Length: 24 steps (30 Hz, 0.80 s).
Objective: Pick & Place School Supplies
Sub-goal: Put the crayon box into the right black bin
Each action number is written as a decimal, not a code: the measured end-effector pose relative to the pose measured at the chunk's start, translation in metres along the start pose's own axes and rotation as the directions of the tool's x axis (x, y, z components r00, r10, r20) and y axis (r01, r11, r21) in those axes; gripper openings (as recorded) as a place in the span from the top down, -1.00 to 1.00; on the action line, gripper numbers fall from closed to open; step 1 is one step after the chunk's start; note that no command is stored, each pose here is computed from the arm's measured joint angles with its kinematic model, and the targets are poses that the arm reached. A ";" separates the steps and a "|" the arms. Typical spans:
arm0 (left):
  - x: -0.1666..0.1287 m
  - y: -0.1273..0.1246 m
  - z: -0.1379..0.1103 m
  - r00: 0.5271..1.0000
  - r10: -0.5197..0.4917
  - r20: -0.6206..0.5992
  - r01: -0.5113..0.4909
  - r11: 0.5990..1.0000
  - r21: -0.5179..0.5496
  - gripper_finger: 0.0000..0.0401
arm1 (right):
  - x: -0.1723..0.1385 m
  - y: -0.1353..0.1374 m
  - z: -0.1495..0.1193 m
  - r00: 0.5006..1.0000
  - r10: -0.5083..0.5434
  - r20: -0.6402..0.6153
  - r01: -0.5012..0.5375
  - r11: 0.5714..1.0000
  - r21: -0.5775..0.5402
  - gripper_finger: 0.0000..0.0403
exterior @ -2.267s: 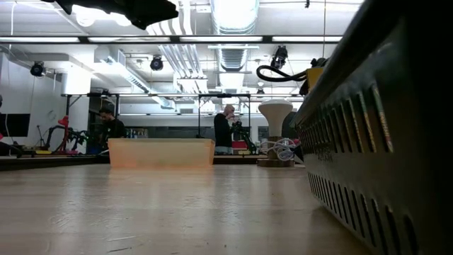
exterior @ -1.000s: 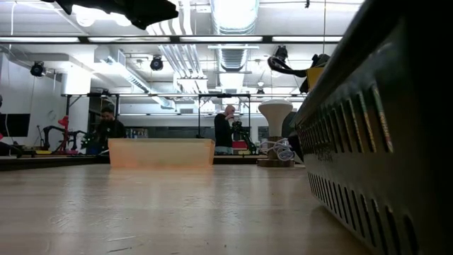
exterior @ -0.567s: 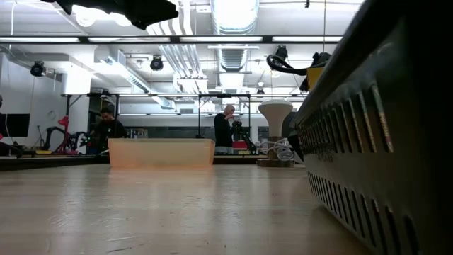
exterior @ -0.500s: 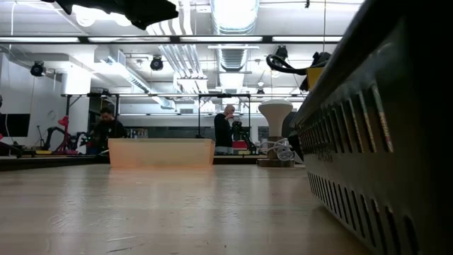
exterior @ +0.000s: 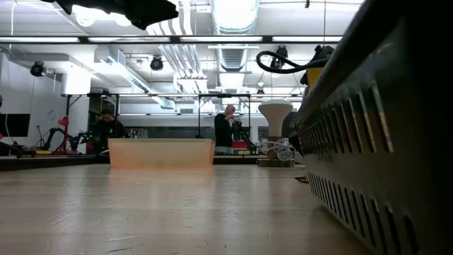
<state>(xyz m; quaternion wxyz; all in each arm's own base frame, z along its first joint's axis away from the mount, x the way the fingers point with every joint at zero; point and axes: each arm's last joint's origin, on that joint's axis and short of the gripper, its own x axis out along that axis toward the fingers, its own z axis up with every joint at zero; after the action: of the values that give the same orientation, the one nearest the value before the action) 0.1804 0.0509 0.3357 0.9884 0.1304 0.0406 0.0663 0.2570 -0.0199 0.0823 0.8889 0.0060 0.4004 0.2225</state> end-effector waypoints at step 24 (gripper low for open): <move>0.000 0.000 0.000 1.000 0.000 0.000 0.000 1.000 0.000 0.06 | -0.002 -0.007 0.008 0.993 -0.120 -0.006 0.120 0.981 0.152 0.96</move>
<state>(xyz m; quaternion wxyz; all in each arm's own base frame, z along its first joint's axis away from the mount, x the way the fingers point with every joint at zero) 0.1804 0.0509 0.3356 0.9884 0.1303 0.0408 0.0662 0.2645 -0.0251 0.0879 0.8982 0.0498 0.4145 0.1374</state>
